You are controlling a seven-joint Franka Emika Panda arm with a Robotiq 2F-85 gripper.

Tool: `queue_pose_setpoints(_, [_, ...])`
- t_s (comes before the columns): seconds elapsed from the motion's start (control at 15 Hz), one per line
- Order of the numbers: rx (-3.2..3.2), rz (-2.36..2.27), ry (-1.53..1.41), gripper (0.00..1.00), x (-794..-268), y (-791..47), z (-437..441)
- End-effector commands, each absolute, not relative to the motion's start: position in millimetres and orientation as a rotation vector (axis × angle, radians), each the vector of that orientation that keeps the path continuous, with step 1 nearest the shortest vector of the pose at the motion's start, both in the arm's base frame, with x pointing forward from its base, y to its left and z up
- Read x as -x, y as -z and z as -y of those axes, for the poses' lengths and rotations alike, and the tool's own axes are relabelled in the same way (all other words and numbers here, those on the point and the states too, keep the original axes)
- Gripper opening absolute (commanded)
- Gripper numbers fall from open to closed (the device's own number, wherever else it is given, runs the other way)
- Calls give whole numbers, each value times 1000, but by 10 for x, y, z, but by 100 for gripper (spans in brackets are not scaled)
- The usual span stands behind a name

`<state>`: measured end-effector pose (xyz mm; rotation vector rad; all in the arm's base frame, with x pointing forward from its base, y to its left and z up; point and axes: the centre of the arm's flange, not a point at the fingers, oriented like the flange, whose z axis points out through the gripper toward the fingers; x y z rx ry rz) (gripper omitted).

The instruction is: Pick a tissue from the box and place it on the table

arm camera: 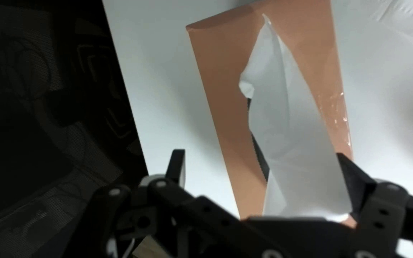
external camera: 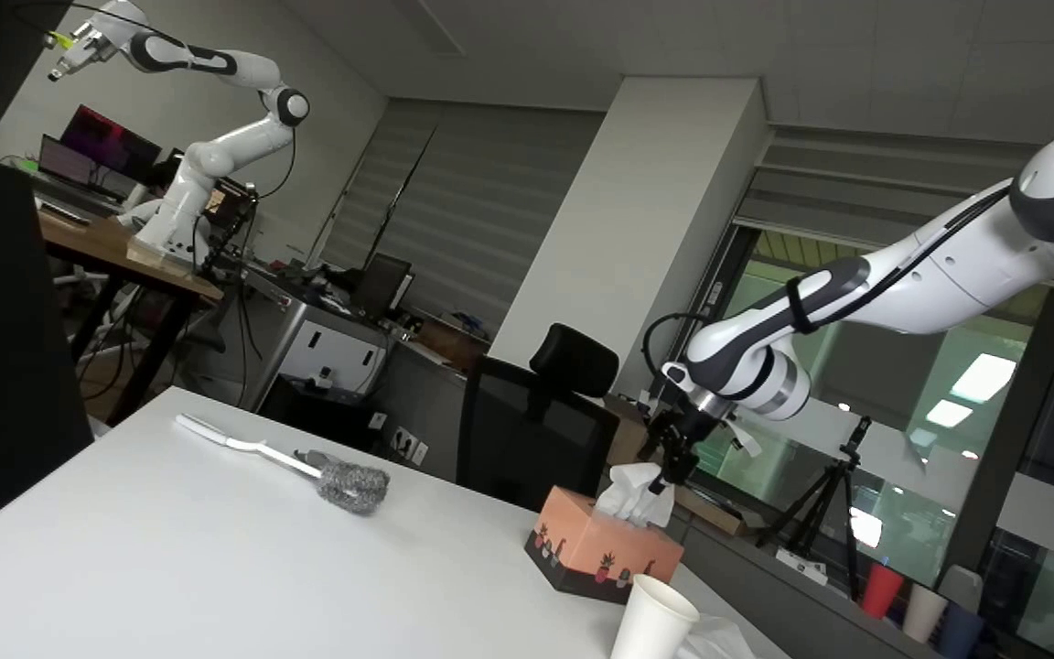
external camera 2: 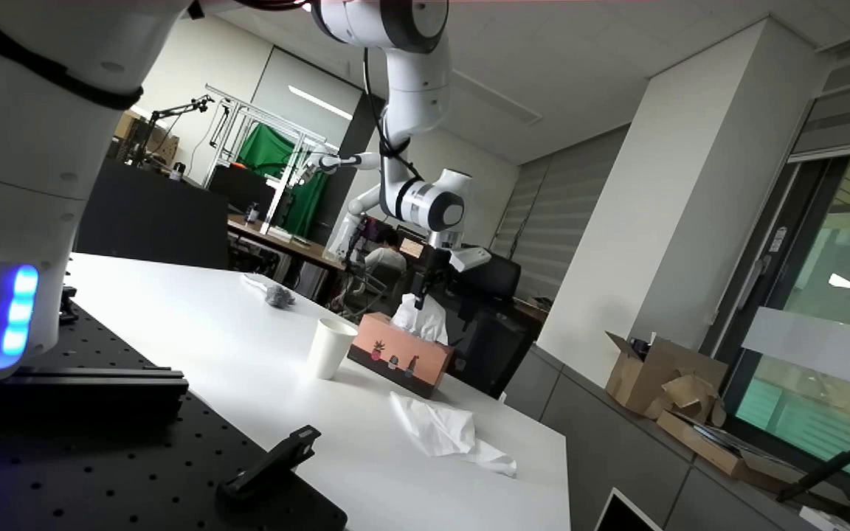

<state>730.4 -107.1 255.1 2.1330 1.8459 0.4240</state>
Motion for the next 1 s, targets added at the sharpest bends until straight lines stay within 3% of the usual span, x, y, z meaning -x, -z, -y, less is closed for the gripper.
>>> queue_pose_setpoints(0.0, [-2136, -1728, -541, 100, -7348, -2723, 1081])
queue_pose_setpoints(0.2, [-2106, -1675, -602, 100, -7358, -2816, 1066])
queue_pose_setpoints(0.27, [-2105, -1661, -609, 75, -7370, -2836, 1062])
queue_pose_setpoints(0.33, [-2101, -1650, -610, 74, -7379, -2850, 1066])
queue_pose_setpoints(0.93, [-2323, -1649, -402, 11, -7470, -2850, 1147])
